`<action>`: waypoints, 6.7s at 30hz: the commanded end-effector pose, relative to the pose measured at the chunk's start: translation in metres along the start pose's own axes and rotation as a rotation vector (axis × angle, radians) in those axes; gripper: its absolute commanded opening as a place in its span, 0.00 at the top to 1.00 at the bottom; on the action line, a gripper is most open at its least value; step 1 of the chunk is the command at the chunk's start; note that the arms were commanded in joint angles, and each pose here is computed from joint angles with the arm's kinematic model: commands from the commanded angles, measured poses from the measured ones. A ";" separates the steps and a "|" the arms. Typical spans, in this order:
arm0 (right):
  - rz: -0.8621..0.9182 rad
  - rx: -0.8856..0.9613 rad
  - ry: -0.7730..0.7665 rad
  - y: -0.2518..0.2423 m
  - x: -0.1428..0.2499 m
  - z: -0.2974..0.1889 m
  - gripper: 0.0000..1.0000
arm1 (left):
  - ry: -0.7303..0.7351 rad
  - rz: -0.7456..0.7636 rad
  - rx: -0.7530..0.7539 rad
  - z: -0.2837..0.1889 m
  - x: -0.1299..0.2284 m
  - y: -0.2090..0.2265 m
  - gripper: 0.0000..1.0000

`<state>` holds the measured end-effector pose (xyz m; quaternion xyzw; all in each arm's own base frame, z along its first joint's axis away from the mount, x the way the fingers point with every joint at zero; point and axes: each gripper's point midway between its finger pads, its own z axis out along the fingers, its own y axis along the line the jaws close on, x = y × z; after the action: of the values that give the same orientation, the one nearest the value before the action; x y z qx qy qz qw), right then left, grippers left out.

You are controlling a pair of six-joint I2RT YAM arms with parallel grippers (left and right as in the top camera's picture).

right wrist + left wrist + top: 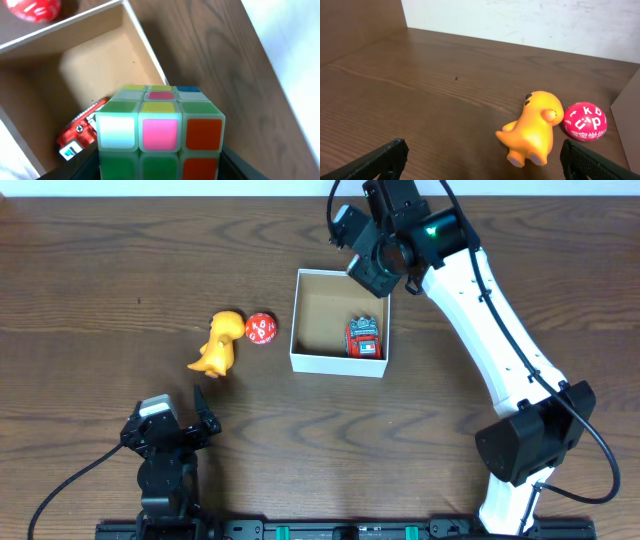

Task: Pack container
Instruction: 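Lift the Rubik's cube with right gripper and carry it over the box, then lower the cube into the box beside the truck and release, then raise right gripper out of the box and withdraw to the right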

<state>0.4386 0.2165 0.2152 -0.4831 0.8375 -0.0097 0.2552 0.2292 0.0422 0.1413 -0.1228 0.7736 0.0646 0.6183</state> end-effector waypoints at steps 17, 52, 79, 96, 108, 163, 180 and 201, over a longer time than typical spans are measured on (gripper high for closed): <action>-0.379 -0.078 -0.035 0.028 0.016 0.056 0.48 | 0.042 0.022 -0.003 0.002 0.014 0.001 0.02; -0.338 -0.036 0.043 0.012 0.053 0.083 0.51 | 0.042 0.022 -0.003 0.002 0.014 0.001 0.02; -0.332 -0.002 0.018 0.014 0.057 0.103 0.26 | 0.042 0.022 -0.003 0.002 0.014 0.001 0.02; 0.049 -0.089 -0.176 0.056 -0.024 0.076 0.86 | 0.042 0.022 -0.003 0.002 0.014 0.001 0.02; 0.107 -0.196 -0.133 0.086 -0.017 0.110 0.99 | 0.042 0.022 -0.003 0.002 0.014 0.001 0.02; 0.208 0.095 -0.058 0.050 -0.019 0.078 0.57 | 0.042 0.022 -0.003 0.002 0.014 0.001 0.02; 0.993 0.573 -0.092 -0.137 0.097 -0.045 0.15 | 0.042 0.022 -0.003 0.002 0.014 0.001 0.02; 1.075 0.627 -0.033 -0.163 0.145 -0.054 0.01 | 0.042 0.022 -0.003 0.002 0.014 0.001 0.02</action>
<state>0.4882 0.0009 0.2445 0.0943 0.9183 -0.1167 0.3663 0.2292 0.0422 0.1413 -0.1228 0.7736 0.0646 0.6183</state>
